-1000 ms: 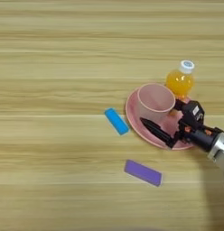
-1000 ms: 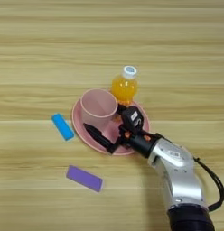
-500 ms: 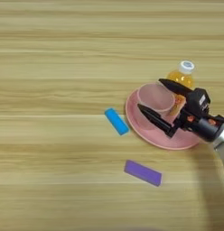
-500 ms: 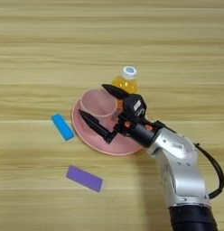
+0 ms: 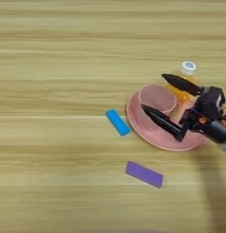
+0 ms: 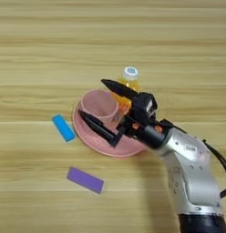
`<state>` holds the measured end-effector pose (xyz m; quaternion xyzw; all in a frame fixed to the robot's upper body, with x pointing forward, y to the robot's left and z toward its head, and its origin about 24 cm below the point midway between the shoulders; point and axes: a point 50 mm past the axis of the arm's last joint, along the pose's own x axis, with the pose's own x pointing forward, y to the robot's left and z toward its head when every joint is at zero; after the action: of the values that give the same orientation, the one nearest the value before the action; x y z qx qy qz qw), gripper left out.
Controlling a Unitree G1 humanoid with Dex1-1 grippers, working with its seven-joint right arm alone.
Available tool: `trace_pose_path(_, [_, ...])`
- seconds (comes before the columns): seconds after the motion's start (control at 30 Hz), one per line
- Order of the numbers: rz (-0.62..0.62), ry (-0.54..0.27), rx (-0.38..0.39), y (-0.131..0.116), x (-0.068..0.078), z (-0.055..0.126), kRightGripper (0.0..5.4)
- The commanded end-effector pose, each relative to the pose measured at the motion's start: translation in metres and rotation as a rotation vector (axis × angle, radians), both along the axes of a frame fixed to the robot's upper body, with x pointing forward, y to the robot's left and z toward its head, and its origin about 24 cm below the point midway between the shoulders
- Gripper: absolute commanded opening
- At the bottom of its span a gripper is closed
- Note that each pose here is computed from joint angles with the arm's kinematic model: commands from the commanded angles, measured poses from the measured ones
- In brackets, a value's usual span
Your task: Move the objects on the table
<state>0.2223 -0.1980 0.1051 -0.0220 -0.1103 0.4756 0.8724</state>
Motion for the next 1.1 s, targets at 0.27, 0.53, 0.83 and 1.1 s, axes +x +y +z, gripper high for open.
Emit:
trace_pose_path(0.27, [0.272, 0.058, -0.219, 0.002, -0.034, -0.006, 5.39])
trace_pose_path(0.53, [0.304, 0.134, -0.336, 0.010, -0.038, -0.033, 5.39])
trace_pose_path(0.83, [0.296, 0.176, -0.456, 0.010, -0.037, -0.055, 5.39])
trace_pose_path(1.1, [0.261, 0.193, -0.521, 0.007, -0.033, -0.067, 5.39])
